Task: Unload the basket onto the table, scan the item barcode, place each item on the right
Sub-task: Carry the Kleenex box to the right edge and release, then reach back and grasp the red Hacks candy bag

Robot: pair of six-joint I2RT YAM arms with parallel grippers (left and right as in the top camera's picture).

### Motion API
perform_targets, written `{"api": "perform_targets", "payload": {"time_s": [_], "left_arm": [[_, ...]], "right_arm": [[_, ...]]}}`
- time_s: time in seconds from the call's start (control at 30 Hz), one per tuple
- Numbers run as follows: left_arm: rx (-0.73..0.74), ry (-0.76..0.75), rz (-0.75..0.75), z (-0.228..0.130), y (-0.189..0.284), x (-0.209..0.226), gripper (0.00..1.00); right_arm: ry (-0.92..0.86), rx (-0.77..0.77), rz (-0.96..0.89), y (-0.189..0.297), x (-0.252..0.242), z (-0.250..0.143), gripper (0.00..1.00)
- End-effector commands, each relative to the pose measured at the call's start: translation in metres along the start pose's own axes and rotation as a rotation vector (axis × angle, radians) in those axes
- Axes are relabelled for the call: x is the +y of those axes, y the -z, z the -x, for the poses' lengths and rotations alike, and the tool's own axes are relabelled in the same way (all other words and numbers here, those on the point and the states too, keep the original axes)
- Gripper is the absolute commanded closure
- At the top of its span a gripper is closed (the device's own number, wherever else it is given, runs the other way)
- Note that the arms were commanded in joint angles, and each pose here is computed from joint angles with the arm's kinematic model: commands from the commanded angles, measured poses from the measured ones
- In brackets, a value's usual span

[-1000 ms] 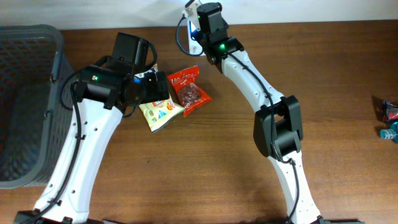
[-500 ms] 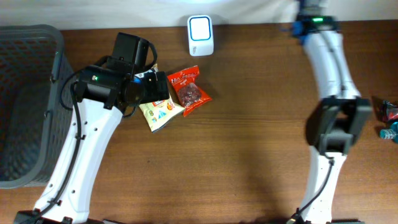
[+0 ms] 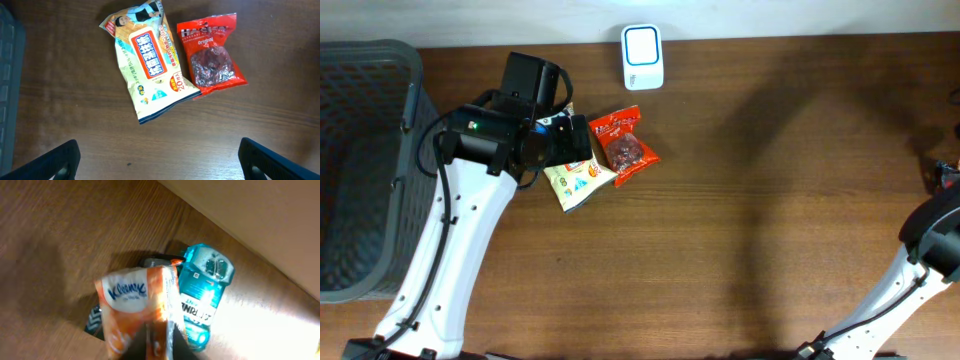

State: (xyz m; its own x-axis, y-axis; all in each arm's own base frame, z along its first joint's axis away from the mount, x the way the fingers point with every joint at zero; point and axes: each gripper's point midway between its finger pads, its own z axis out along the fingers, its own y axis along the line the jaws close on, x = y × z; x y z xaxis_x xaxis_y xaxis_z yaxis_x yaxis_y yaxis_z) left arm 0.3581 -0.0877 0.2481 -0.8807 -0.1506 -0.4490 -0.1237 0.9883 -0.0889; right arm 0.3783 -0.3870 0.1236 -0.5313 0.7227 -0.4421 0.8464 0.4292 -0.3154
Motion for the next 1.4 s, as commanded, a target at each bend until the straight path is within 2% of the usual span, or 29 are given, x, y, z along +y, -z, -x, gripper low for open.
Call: {"api": "perform_targets", "payload": {"time_s": [0.0,0.03,0.13,0.17,0.23,0.3,0.4,0.5,0.57,0.73,0.83,0.97,1.03,1.27,1.3,1.37], "left_arm": [[0.001,-0.010,0.012,0.000,-0.002,0.002,0.01],[0.001,-0.010,0.012,0.000,-0.002,0.002,0.01],[0.001,-0.009,0.012,0.000,-0.002,0.002,0.01],[0.001,-0.009,0.012,0.000,-0.002,0.002,0.01],[0.001,-0.012,0.011,-0.001,-0.002,0.001,0.01],[0.001,-0.012,0.011,0.000,-0.002,0.001,0.01],[0.001,-0.010,0.012,0.000,-0.002,0.002,0.01],[0.001,-0.010,0.012,0.000,-0.002,0.001,0.01],[0.001,-0.010,0.012,0.000,-0.002,0.001,0.01],[0.001,-0.010,0.012,0.000,-0.002,0.002,0.01],[0.001,-0.010,0.012,0.000,-0.002,0.002,0.01],[0.001,-0.010,0.012,0.000,-0.002,0.002,0.01],[0.001,-0.010,0.012,0.000,-0.002,0.002,0.01],[0.001,-0.010,0.012,0.000,-0.002,0.002,0.01],[0.001,-0.010,0.012,0.000,-0.002,0.002,0.01],[0.001,-0.010,0.012,0.000,-0.002,0.002,0.01]], "right_arm": [[-0.016,0.004,-0.013,0.003,-0.009,0.000,0.33],[-0.011,0.018,-0.002,0.003,-0.007,-0.004,0.20],[-0.005,0.053,0.076,0.004,0.006,-0.011,0.14],[-0.005,0.086,0.172,0.006,0.023,-0.017,0.11],[-0.007,0.135,0.331,0.014,0.049,-0.024,0.11],[0.025,0.195,0.568,0.036,0.090,-0.036,0.12],[0.234,0.210,0.817,0.079,0.147,-0.061,0.12],[0.397,0.261,0.890,0.122,0.198,-0.108,0.02],[0.503,0.273,0.915,0.150,0.231,-0.141,0.01],[0.833,0.226,1.018,0.243,0.317,-0.252,0.00],[0.998,0.168,1.095,0.296,0.351,-0.320,0.20],[1.169,0.160,1.134,0.324,0.380,-0.409,0.28],[1.219,0.144,1.089,0.316,0.388,-0.434,0.37],[1.274,0.161,1.042,0.297,0.397,-0.468,0.36],[1.276,0.168,1.035,0.293,0.398,-0.470,0.40],[1.278,0.172,1.018,0.286,0.399,-0.472,0.61]]}}
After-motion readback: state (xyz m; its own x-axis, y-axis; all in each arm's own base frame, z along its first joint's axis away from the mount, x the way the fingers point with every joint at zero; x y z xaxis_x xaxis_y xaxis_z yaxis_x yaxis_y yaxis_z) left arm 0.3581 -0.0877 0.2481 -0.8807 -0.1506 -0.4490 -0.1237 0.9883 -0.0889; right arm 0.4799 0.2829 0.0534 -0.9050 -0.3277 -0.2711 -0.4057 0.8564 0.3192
